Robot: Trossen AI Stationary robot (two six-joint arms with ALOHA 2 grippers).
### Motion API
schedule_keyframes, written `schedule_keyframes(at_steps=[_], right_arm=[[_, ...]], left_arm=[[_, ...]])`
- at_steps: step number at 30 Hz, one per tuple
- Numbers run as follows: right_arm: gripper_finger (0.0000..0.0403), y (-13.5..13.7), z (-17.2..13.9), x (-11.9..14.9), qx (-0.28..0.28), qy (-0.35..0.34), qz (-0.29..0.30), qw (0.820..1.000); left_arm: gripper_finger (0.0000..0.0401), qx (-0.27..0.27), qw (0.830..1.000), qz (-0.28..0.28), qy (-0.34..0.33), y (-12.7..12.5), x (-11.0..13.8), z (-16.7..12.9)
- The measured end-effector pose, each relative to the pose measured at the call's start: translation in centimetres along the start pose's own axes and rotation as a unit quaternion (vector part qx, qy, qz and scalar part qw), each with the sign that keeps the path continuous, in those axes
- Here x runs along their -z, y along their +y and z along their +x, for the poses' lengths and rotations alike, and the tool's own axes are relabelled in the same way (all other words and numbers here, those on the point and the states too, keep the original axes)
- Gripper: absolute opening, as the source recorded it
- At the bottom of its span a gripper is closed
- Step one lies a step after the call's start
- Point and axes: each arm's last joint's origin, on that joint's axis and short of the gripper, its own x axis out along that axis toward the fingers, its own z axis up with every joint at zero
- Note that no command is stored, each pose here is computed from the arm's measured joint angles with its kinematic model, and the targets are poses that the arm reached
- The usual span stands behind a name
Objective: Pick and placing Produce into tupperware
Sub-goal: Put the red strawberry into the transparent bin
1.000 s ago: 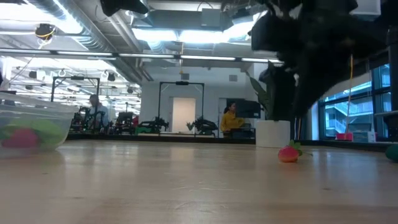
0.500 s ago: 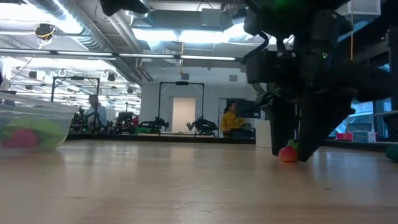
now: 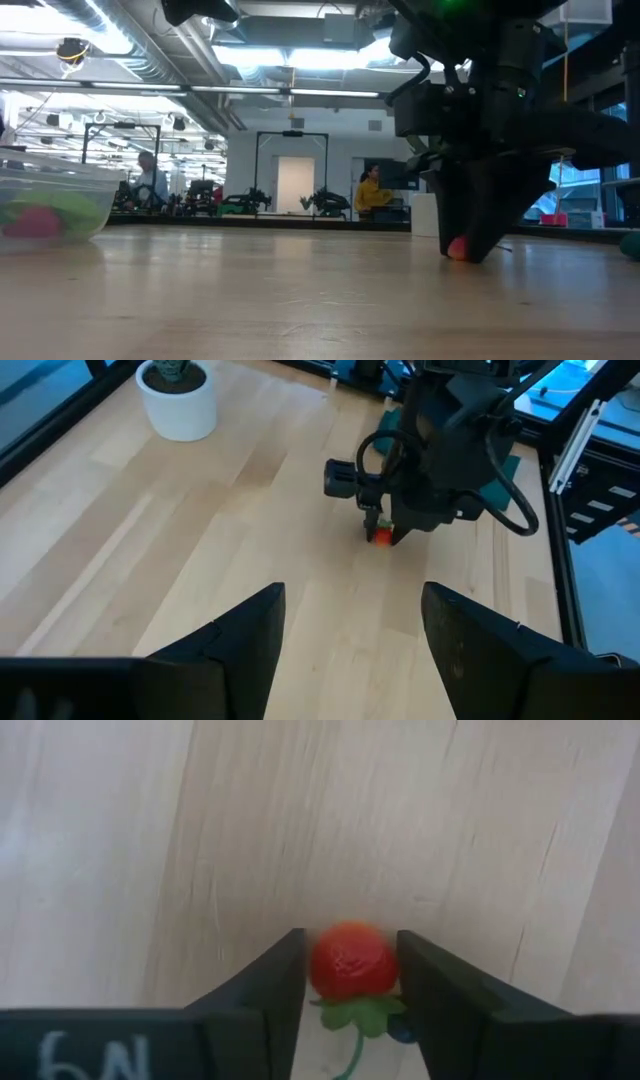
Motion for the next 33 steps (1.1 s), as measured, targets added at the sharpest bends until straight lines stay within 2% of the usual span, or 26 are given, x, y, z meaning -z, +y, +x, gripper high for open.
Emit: schedule_keyframes(at_steps=[6,14,21,28,33], right_arm=[[0.0124,0.0,0.0,0.0,0.000,0.000,0.000,1.000],[0.0137,0.0,-0.4,-0.8,0.000,-0.002,0.000,1.000],[0.0125,-0.8,-3.5,-5.6,0.010,-0.103,-0.035,0.994],[0.0136,-2.7,-8.4,-11.1,0.062,-0.252,-0.061,0.964],[0.0129,-4.5,-10.3,-12.6,0.079,-0.306,-0.045,0.948]], left_arm=[[0.0228,0.000,1.000,0.000,0.000,0.0,0.0,0.0],[0.0228,0.000,1.000,0.000,0.000,0.0,0.0,0.0],[0.0228,0.000,1.000,0.000,0.000,0.0,0.0,0.0],[0.0228,0.003,1.000,-0.004,0.001,0.0,0.0,0.0],[0.0228,0.006,1.000,-0.015,-0.002,-0.1,-0.1,0.0]])
